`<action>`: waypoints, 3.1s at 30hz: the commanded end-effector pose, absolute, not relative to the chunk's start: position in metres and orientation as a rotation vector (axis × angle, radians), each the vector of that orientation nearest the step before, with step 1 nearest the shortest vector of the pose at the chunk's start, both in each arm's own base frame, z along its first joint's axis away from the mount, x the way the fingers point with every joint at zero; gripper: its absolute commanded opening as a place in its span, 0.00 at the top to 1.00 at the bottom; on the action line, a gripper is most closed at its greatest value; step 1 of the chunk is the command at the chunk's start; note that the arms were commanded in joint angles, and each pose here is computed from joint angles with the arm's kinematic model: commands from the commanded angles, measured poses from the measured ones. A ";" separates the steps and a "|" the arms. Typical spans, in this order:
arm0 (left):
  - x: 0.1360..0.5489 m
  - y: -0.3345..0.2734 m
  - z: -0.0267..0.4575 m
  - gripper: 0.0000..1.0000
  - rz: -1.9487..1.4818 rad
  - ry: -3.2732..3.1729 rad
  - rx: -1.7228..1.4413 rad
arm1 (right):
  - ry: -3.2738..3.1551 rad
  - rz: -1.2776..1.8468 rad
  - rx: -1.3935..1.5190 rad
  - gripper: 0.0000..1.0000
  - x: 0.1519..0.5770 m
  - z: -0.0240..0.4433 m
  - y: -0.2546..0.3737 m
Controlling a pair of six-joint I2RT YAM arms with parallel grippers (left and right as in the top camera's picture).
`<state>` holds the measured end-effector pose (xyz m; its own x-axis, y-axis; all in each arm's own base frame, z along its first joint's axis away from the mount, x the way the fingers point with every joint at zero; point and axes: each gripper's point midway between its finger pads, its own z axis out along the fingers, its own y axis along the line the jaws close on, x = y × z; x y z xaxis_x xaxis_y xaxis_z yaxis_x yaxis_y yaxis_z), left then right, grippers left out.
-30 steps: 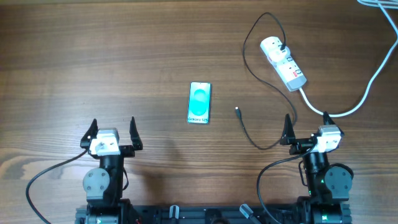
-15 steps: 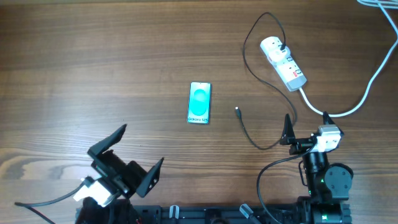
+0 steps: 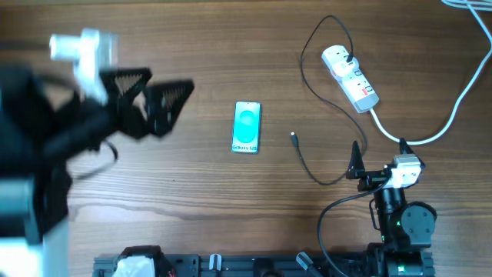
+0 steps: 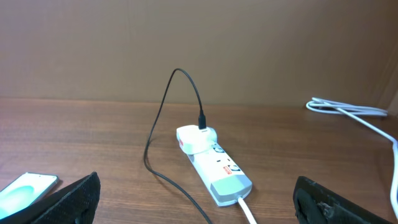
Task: Plug charger to phone and switch on socket
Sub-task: 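Move the left gripper over the Galaxy S25 phone, then lower the left gripper and grasp the phone by its edges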
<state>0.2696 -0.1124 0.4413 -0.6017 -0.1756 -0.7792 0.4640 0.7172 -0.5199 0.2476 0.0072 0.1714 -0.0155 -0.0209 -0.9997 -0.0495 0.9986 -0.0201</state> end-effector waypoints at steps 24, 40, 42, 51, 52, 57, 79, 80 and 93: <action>0.347 -0.232 0.064 0.00 -0.084 3.139 0.166 | 1.580 0.005 -0.045 0.00 0.247 0.173 0.004; 0.360 -0.223 0.018 0.00 -0.082 3.100 0.016 | 1.581 0.005 -0.045 0.00 0.247 0.172 0.004; 0.360 -0.223 0.011 0.00 -0.073 3.108 0.042 | 1.580 0.005 -0.045 0.00 0.247 0.173 0.004; 0.358 -0.216 0.002 0.00 0.004 3.118 0.088 | 1.581 0.005 -0.045 0.00 0.247 0.172 0.004; 0.358 -0.216 0.001 0.00 0.004 3.119 0.087 | 1.581 0.005 -0.045 0.00 0.247 0.172 0.004; 0.351 -0.212 -0.010 0.00 0.015 3.133 0.090 | 1.580 0.005 -0.045 0.00 0.247 0.173 0.004; 0.344 -0.219 -0.012 0.23 0.013 3.135 0.125 | 1.580 0.005 -0.045 0.00 0.247 0.173 0.004; 0.344 -0.219 -0.012 0.23 0.013 3.135 0.125 | 1.581 0.004 -0.045 0.00 0.247 0.172 0.004; 0.349 -0.223 0.018 0.29 -0.037 3.081 0.116 | 1.581 0.004 -0.045 0.00 0.247 0.172 0.004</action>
